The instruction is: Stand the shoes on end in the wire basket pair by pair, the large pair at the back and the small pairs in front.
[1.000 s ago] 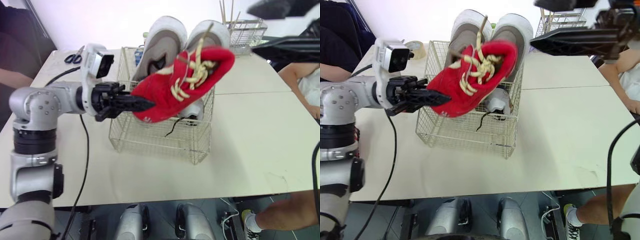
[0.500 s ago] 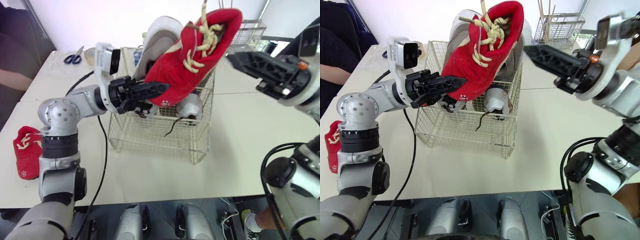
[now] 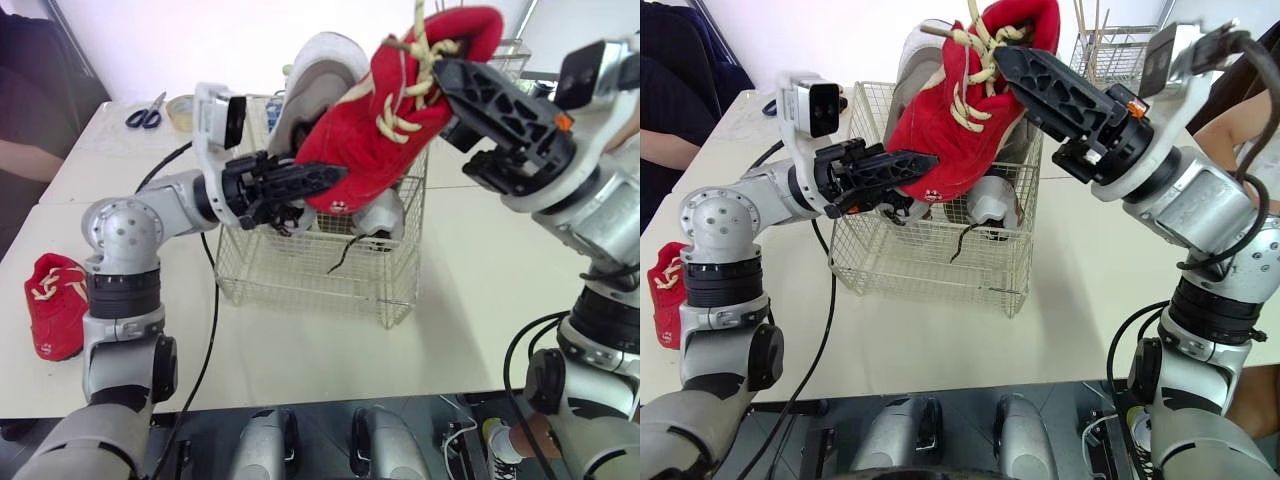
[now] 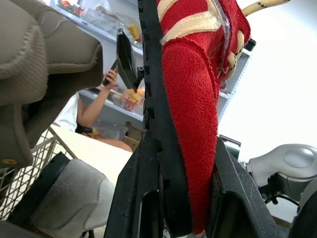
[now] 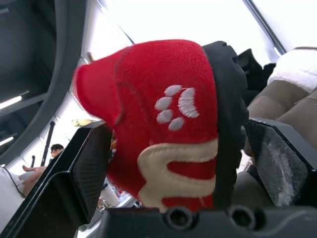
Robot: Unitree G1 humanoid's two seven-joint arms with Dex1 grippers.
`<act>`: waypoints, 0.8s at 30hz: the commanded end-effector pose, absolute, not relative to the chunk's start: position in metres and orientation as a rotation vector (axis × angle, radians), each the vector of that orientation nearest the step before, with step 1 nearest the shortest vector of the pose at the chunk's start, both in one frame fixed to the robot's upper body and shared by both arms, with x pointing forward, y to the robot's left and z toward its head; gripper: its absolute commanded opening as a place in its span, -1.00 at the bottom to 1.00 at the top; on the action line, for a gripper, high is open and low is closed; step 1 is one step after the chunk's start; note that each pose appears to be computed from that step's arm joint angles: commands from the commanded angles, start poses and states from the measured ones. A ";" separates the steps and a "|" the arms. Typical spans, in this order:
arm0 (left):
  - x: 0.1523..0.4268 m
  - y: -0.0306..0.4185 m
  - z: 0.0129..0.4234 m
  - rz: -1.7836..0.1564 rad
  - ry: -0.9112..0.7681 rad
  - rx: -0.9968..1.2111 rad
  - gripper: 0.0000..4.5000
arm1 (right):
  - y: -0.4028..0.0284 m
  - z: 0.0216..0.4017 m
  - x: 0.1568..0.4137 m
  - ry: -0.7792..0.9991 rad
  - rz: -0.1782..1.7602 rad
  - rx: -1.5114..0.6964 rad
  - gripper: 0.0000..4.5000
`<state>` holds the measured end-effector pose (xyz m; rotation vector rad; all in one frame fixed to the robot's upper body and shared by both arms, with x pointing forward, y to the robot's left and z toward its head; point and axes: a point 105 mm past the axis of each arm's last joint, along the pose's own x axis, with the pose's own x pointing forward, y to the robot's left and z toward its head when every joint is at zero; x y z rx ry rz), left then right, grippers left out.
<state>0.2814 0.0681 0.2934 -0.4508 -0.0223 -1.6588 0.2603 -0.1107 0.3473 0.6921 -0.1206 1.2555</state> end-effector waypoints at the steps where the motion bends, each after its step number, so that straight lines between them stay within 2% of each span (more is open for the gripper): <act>1: 0.274 0.069 0.303 -1.683 -0.074 -0.441 -0.78 | -0.107 0.357 0.249 -0.160 1.299 0.677 0.61; 3: 0.275 0.070 0.303 -1.678 -0.076 -0.445 -0.78 | -0.104 0.355 0.249 -0.149 1.305 0.673 0.12; 7: 0.277 0.070 0.302 -1.667 -0.075 -0.451 -0.78 | -0.101 0.356 0.248 -0.153 1.312 0.664 -0.63; 8: 0.277 0.070 0.302 -1.661 -0.073 -0.448 -0.78 | -0.101 0.357 0.247 -0.161 1.312 0.659 -0.72; 13: 0.276 0.074 0.299 -1.641 -0.042 -0.438 -0.78 | -0.101 0.365 0.243 -0.194 1.311 0.630 -0.74; 17: 0.276 0.079 0.299 -1.610 -0.016 -0.441 -0.02 | -0.099 0.372 0.238 -0.207 1.328 0.589 -0.74; 21: 0.274 0.086 0.301 -1.575 -0.035 -0.427 0.91 | -0.099 0.374 0.237 -0.203 1.334 0.553 -0.74; 22: 0.273 0.088 0.301 -1.565 -0.037 -0.420 0.97 | -0.100 0.374 0.238 -0.204 1.330 0.547 -0.74; 24: 0.271 0.093 0.301 -1.550 -0.038 -0.409 0.97 | -0.102 0.375 0.239 -0.206 1.321 0.534 -0.74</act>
